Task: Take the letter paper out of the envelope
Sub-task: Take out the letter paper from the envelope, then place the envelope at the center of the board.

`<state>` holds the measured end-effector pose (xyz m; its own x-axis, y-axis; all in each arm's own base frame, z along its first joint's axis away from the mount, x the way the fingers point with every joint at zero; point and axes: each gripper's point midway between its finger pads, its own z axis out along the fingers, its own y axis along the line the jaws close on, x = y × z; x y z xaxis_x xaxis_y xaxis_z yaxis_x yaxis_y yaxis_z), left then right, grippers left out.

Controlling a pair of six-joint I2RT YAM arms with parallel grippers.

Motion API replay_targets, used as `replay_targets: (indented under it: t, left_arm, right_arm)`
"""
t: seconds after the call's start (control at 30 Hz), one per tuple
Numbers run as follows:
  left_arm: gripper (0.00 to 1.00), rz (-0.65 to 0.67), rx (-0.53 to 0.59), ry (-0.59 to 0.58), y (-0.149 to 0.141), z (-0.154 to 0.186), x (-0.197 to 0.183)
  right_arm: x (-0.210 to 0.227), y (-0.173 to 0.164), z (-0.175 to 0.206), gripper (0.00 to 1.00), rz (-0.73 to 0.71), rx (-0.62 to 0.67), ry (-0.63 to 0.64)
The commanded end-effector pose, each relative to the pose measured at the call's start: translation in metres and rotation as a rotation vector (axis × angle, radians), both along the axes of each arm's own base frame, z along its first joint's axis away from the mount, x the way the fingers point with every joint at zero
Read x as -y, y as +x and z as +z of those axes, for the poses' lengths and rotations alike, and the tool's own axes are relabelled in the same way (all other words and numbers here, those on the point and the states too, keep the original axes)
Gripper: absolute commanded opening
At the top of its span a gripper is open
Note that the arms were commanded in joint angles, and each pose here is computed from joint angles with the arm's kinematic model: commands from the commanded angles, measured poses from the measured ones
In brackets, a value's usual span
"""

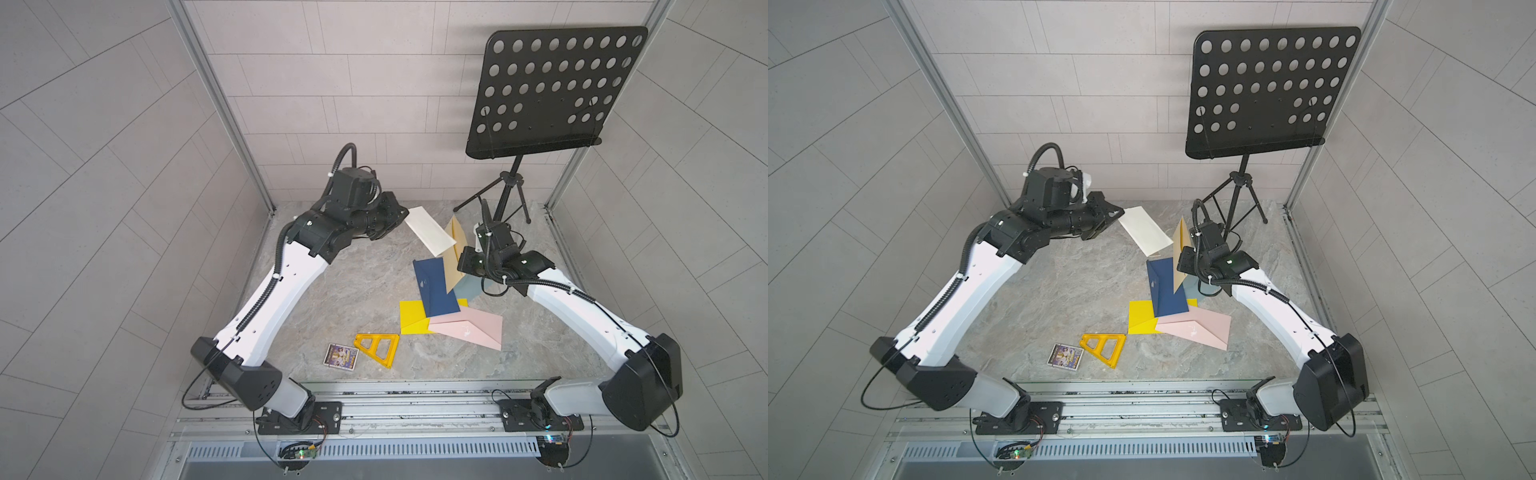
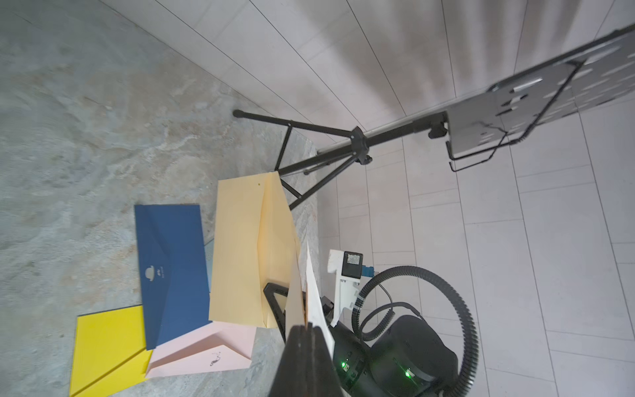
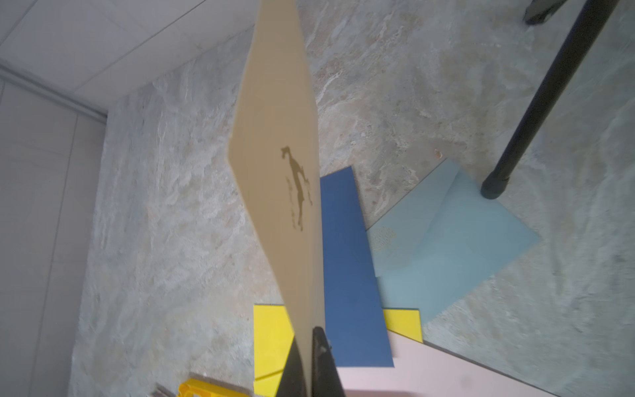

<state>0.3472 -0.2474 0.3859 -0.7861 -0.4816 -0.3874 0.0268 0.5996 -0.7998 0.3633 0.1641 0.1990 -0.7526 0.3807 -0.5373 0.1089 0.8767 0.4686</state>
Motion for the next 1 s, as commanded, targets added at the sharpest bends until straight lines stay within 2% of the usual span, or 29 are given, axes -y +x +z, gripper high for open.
replay_targets:
  t: [0.0, 0.17, 0.27, 0.47, 0.7, 0.97]
  left_arm:
    - [0.00, 0.029, -0.033, 0.083, -0.003, -0.041, -0.019]
    - [0.00, 0.069, -0.071, 0.181, -0.029, -0.080, -0.047]
    - [0.00, 0.067, -0.074, 0.224, -0.040, -0.085, -0.057]
    - [0.00, 0.080, -0.070, 0.250, -0.049, -0.084, -0.070]
    - [0.00, 0.082, -0.082, 0.262, -0.051, -0.089, -0.074]
    - [0.00, 0.091, -0.088, 0.264, -0.049, -0.092, -0.079]
  right_arm:
    - [-0.015, 0.046, 0.010, 0.00, -0.124, 0.099, 0.210]
    - [-0.012, 0.095, -0.013, 0.00, -0.246, 0.105, 0.275]
    - [-0.006, 0.122, -0.030, 0.00, -0.320, 0.109, 0.344]
    - [-0.002, 0.163, -0.048, 0.00, -0.393, 0.112, 0.388]
    - [0.006, 0.183, -0.074, 0.00, -0.464, 0.044, 0.339]
    - [-0.018, 0.193, -0.104, 0.00, -0.369, -0.071, 0.348]
